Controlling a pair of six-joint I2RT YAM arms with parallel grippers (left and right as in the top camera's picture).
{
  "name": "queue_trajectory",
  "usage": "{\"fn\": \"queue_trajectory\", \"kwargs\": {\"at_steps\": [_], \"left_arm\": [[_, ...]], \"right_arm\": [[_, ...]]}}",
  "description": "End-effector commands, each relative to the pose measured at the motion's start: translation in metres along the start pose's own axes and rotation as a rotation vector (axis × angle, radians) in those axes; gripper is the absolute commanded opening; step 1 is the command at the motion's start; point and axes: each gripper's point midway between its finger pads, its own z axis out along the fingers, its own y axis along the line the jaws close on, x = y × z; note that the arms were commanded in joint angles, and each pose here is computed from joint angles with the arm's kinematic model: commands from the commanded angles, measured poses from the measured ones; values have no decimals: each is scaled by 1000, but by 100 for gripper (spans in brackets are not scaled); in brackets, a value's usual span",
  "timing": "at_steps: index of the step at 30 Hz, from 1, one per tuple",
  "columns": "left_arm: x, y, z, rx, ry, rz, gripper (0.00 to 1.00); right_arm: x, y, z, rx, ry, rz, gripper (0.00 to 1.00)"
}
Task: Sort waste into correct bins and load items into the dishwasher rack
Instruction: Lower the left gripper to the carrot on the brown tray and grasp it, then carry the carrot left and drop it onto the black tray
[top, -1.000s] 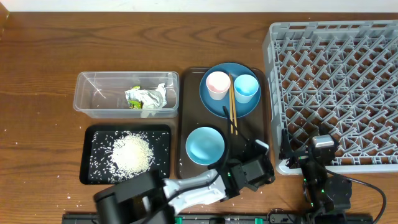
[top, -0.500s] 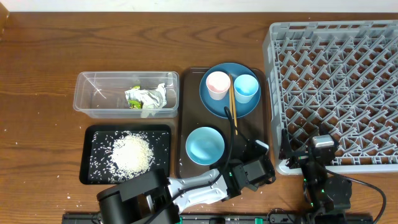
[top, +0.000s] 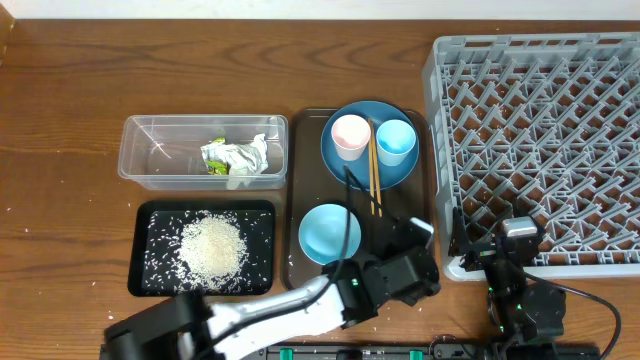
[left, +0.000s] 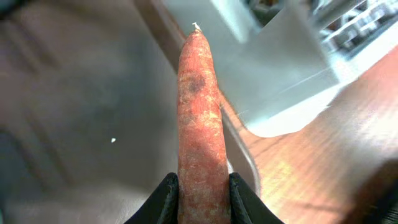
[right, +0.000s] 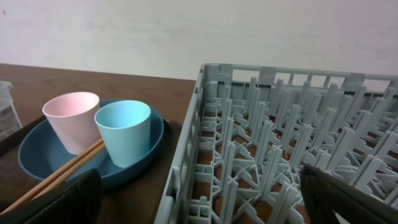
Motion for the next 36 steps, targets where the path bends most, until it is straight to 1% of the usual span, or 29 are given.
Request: {"fn": "queue_trajectory", "kwargs": {"at_steps": [1,6,12,15,17,21,27,36], "left_arm": [[-18,-8,-24,33,-52,-10,23],[-23,5,-59,19,-52,-23,23],[-28,41,-106,-40,-57,-74,23],[-28,71,-127,-115,-67,-113,23],[-24,98,-141,-200,-66,-142,23],[-10,145,-163,-347,-30,-239,23],[17,194,-176,-506,67,-356,23],[53,248,-159,-657,153,-530,23]], "right_arm": [[2,0,0,2,8,-11,99],[2,0,0,3,8,-11,99],[2,0,0,3,8,-11,99],[2,0,0,3,8,-11,99],[2,0,0,3,8,-11,99],[2,0,0,3,8,-11,99],[2,0,0,3,8,-11,99],[2,0,0,3,8,-11,99]]}}
